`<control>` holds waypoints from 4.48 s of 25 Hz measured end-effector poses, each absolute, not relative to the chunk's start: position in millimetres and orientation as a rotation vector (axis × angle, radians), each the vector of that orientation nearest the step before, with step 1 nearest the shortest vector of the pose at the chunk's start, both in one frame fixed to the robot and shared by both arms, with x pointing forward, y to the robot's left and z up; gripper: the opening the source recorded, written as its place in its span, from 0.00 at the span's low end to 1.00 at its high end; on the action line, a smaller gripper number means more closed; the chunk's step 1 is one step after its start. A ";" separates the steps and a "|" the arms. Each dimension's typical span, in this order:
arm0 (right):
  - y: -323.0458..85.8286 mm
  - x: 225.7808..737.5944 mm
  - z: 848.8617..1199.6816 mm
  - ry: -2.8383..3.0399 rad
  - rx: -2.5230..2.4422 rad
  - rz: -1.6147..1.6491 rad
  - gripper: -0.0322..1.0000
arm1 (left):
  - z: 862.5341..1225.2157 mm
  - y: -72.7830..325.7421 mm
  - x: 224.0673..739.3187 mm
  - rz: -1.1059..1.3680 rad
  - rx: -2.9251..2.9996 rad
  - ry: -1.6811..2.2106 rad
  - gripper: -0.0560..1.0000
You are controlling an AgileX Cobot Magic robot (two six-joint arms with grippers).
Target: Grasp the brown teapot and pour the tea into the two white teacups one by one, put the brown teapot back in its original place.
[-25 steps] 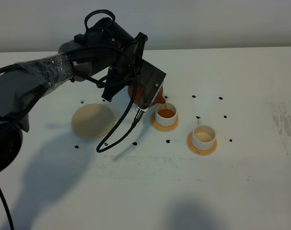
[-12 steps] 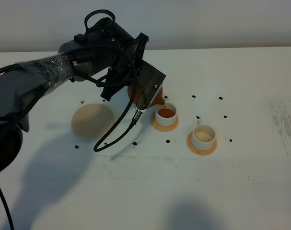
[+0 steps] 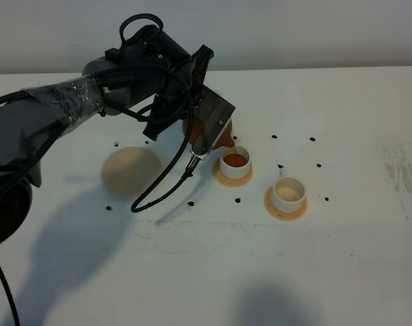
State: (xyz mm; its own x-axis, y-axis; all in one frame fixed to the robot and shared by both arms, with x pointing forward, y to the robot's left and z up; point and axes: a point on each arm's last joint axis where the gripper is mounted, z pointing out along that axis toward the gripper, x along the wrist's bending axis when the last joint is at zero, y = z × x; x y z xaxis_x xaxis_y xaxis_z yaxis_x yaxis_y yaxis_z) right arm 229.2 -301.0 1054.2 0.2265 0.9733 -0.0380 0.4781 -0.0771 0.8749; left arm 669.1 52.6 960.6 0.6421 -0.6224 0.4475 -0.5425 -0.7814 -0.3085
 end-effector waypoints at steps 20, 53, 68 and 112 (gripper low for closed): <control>-301.0 229.2 1054.2 1.373 1.679 0.761 0.42 | 962.9 51.2 670.4 -0.863 -2.705 0.980 0.14; -301.0 229.2 1054.2 1.368 1.684 0.764 0.42 | 962.9 51.2 670.5 -0.859 -2.686 1.011 0.14; -301.0 229.2 1054.2 1.368 1.684 0.764 0.42 | 963.7 49.7 671.4 -0.880 -2.652 1.074 0.14; -301.0 229.2 1054.2 1.368 1.684 0.764 0.42 | 966.6 41.3 672.2 -0.954 -2.548 1.231 0.14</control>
